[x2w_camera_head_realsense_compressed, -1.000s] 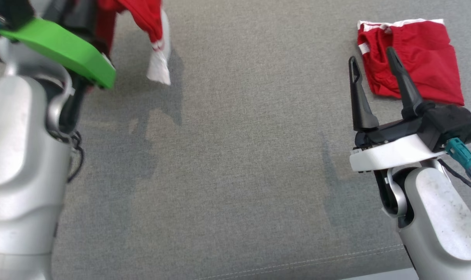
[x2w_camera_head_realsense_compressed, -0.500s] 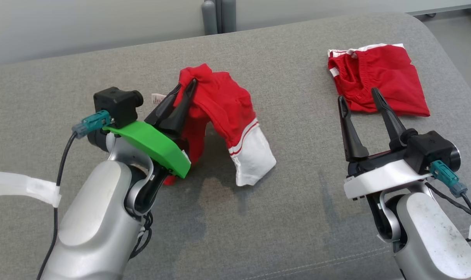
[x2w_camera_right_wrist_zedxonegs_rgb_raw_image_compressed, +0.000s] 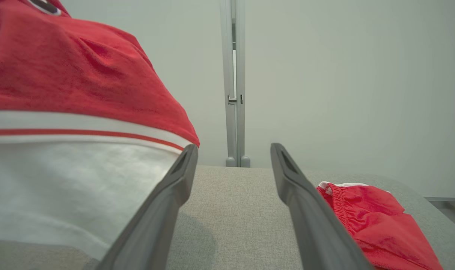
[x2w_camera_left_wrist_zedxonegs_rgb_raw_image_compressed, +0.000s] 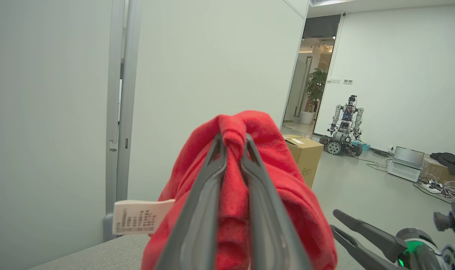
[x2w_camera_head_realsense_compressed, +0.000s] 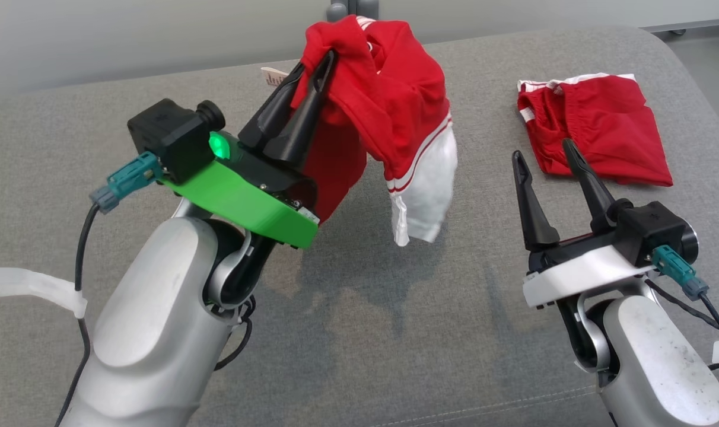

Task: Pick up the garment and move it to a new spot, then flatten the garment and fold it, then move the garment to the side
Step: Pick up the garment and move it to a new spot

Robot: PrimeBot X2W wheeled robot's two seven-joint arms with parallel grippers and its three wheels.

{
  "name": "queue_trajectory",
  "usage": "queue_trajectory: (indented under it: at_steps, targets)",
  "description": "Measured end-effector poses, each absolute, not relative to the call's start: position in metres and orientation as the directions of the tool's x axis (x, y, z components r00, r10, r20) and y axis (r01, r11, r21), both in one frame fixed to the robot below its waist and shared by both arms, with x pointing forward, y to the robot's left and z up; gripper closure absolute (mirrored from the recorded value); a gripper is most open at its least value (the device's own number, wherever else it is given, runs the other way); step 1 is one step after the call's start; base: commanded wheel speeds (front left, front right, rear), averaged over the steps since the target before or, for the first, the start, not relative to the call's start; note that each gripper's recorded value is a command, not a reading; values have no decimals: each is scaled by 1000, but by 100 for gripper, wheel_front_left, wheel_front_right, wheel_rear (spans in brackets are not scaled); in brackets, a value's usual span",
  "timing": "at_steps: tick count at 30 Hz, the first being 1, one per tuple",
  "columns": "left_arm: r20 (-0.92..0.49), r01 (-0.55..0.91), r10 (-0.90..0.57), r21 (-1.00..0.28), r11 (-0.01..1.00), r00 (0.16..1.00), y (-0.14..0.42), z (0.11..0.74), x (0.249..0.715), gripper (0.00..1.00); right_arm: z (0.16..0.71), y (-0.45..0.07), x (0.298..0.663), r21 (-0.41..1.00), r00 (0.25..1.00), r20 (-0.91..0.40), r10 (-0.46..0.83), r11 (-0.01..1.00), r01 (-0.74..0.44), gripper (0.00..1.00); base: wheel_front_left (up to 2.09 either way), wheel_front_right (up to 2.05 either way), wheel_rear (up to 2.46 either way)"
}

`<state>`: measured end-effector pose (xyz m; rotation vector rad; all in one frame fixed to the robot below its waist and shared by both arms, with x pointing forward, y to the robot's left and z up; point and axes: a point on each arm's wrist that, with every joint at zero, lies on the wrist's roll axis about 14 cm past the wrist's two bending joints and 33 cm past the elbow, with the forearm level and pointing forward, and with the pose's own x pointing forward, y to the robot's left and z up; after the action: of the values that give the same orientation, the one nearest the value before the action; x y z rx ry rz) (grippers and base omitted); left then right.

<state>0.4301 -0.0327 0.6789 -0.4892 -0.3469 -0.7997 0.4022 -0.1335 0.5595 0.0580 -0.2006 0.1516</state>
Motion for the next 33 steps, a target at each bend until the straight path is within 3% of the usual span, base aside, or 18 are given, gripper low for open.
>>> queue_trajectory:
  at_steps: [4,10,13,18,19,20,21,22,23,33]
  targets:
    - [401,674,-548,-332,660,734,-16,649,446,100,548,-127,404,55,973,162,166,983,-177,0,0,0,0]
    - [144,444,-423,-387,808,895,29,545,454,100,507,-102,397,93,967,30,253,963,-254,0,0,0,0]
    - [32,348,-361,-355,868,932,51,504,450,100,489,-81,390,120,946,-30,323,941,-317,0,0,0,0]
    - [-14,274,-298,-353,894,954,64,487,452,100,472,-62,383,186,923,-82,376,916,-356,0,0,0,0]
    - [-20,270,-296,-357,894,955,64,485,452,95,467,-62,382,190,920,-100,379,915,-356,0,0,0,0]
    - [-26,267,-296,-362,893,955,63,482,452,69,461,-62,381,194,916,-119,383,914,-357,0,0,0,0]
    - [-32,264,-296,-365,893,955,62,480,451,52,457,-62,380,198,914,-133,384,914,-355,0,0,0,0]
    - [-34,262,-295,-369,892,955,61,479,451,20,452,-61,380,202,911,-146,386,913,-354,0,0,0,0]
    - [-33,261,-294,-374,890,955,60,479,450,0,449,-62,379,202,909,-157,386,914,-353,0,0,0,0]
    - [-72,212,-268,-433,876,961,66,464,425,0,418,-49,388,194,862,-250,442,894,-403,0,0,0,0]
